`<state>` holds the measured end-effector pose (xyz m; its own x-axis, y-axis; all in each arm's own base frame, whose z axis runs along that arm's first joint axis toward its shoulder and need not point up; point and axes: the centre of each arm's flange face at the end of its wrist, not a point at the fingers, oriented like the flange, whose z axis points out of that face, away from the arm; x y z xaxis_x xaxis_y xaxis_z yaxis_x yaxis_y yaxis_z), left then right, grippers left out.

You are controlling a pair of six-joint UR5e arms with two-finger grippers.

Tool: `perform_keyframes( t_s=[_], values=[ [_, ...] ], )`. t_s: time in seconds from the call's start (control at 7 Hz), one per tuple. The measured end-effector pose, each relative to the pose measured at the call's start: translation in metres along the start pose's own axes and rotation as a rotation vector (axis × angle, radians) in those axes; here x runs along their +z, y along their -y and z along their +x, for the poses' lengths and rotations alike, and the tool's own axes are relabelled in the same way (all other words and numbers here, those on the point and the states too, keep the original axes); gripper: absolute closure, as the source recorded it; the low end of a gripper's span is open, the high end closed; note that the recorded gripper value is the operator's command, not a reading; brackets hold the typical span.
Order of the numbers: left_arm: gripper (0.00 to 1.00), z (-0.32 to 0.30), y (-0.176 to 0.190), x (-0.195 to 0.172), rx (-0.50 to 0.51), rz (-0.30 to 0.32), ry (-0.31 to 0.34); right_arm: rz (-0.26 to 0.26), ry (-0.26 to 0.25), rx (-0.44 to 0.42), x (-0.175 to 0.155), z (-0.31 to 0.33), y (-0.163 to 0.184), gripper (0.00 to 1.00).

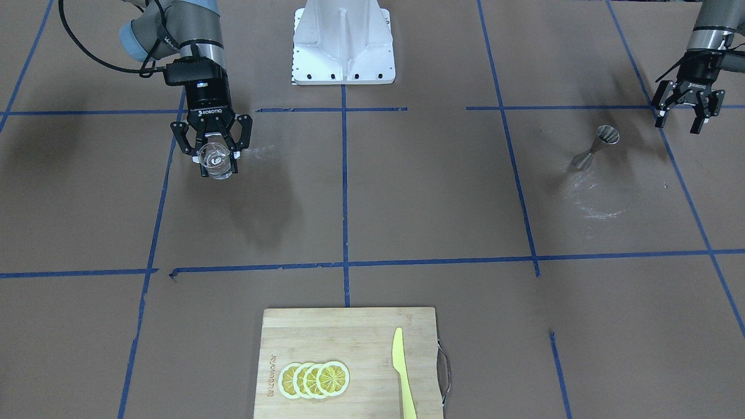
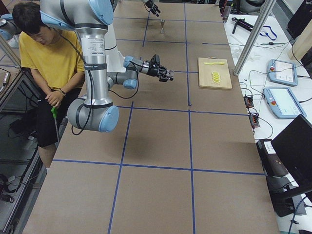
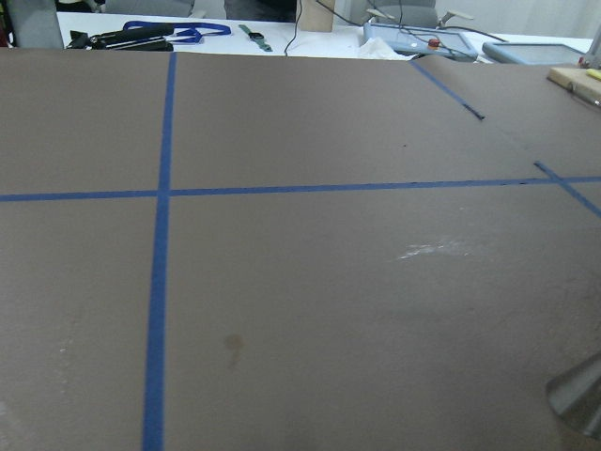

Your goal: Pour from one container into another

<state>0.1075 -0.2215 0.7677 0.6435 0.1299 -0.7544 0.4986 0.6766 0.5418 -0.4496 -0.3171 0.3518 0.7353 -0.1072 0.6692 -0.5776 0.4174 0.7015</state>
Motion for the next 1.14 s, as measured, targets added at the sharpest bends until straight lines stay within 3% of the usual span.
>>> perform_keyframes(
  t_s=[0.29,0.57,0.86,1.14],
  values=[
    [0.01,-0.008,0.043,0.029,0.103,-0.018,0.041,0.007,-0.008,-0.006,0.009,0.008,-0.02,1.0],
    [0.01,-0.029,0.103,0.055,0.2,-0.09,0.081,0.027,0.006,0.015,0.023,0.03,-0.054,1.0],
    [0.01,-0.047,0.149,0.066,0.214,-0.237,0.043,0.061,-0.009,0.006,0.028,0.064,-0.086,1.0],
    [0.01,-0.05,0.175,0.072,0.21,-0.292,0.004,0.088,-0.025,-0.005,0.024,0.088,-0.1,1.0]
  ],
)
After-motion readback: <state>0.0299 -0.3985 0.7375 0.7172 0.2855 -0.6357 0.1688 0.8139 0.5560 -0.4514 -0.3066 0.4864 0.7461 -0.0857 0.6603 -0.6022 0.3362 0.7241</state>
